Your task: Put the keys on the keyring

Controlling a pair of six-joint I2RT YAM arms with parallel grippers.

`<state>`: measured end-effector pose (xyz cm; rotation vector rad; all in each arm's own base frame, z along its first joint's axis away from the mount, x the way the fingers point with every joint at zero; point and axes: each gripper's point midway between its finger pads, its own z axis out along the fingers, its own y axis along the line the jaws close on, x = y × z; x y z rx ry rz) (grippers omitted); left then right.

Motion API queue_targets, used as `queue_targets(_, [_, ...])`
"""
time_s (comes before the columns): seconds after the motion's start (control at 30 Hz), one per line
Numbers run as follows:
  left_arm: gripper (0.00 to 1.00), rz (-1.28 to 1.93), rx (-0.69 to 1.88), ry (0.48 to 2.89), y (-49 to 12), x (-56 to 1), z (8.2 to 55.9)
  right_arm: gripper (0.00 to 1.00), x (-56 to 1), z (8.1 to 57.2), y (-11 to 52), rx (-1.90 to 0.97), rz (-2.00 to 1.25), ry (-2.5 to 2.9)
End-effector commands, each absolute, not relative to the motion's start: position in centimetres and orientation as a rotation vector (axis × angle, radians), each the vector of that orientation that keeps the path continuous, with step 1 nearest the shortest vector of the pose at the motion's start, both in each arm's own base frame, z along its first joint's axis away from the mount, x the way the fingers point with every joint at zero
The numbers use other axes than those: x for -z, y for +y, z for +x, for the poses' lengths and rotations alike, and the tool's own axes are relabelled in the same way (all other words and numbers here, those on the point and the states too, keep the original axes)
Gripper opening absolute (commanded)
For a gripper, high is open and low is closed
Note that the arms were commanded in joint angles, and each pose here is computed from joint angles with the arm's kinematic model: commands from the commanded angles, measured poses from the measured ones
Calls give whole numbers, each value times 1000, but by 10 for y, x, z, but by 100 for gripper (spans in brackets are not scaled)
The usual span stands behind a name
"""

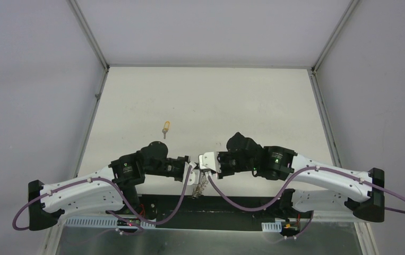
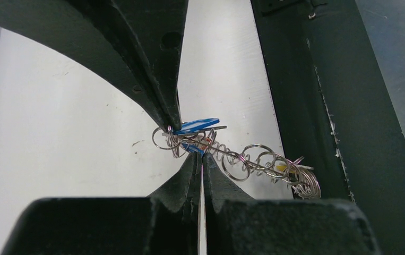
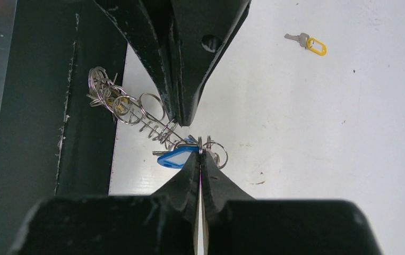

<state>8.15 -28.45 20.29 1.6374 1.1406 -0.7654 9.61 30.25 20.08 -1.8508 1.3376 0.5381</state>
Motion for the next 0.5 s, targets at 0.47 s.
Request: queue_targets(0.47, [0,1565,780,952,-295,-245,78,0,-216,89,307,-599,-1729,1146])
